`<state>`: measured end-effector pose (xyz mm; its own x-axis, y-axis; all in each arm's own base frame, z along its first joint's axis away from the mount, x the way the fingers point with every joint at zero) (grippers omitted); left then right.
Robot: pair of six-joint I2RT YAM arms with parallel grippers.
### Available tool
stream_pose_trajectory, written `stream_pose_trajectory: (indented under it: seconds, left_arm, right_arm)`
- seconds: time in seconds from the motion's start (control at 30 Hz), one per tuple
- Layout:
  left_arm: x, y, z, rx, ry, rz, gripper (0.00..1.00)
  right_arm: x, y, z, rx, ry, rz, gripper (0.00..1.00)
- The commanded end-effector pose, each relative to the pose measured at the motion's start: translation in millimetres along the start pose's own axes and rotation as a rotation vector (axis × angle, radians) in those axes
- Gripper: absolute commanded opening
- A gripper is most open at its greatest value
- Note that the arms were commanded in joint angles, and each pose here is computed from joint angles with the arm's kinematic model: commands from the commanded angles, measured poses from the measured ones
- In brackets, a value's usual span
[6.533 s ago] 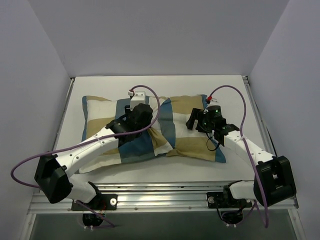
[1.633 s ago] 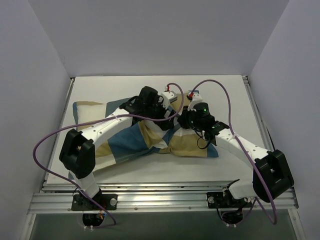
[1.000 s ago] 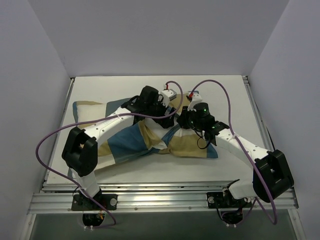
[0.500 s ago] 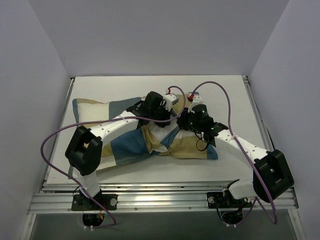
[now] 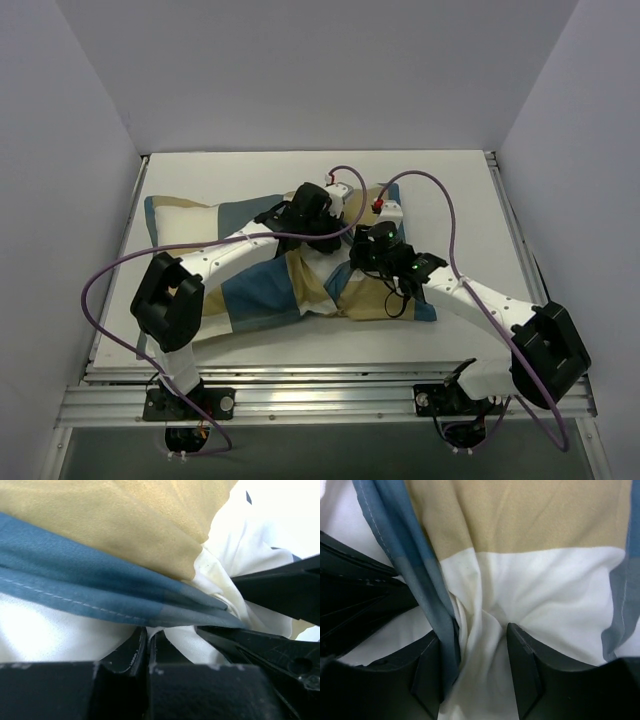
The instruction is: Remove the pillowcase from the pillow
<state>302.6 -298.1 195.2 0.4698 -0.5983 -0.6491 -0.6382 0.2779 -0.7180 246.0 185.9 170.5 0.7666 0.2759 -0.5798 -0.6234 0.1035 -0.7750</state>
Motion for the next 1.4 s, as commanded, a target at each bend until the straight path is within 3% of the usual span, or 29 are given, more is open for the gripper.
stream_pose_trajectory:
  seconds: [0.0,0.27,0.5,0.77,1.0,1.2,1.3,1.37]
  left_arm:
    - [-10,-12,12,-0.067,-0.13,-0.035,0.02]
    - [-50,-14,22,-0.09,-0.138,-0.008,0.02]
    - [-100,9,30,-0.153,-0.084,0.003,0.02]
    - [-152,22,67,-0.333,-0.185,-0.121,0.02]
    - [-186,17,72,-0.411,-0.184,-0.289,0.02]
    - [-160,20,52,-0.363,0.045,-0.298,0.02]
    - [-138,22,29,-0.246,0.087,-0.246,0.11]
    - [-130,16,12,-0.141,0.09,-0.235,0.26]
  right_arm:
    - [-14,29,-21,-0.011,0.161,0.132,0.45]
    - [-20,32,-79,0.126,0.32,0.141,0.15]
    - [-25,19,-113,0.293,0.309,0.11,0.0]
    - [-23,21,-127,0.418,0.259,0.092,0.0]
    - [-14,34,-139,0.475,0.231,0.084,0.0]
    - [-6,18,-112,0.376,-0.024,0.045,0.0]
    - [2,9,-93,0.309,-0.1,0.044,0.0]
    - [7,7,-82,0.281,-0.157,0.051,0.0]
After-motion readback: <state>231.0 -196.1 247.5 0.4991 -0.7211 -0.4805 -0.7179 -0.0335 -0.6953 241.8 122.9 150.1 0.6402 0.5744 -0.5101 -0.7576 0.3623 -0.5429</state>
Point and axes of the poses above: each gripper's point midway between its finger pads, its own x axis out along the fingers, its own z axis along the line the jaws close on, y = z × x, the point moved 9 cm from there along -x, back along the fingers, and after that the axes turned 1 degree about -x, right-handed, at the moved point
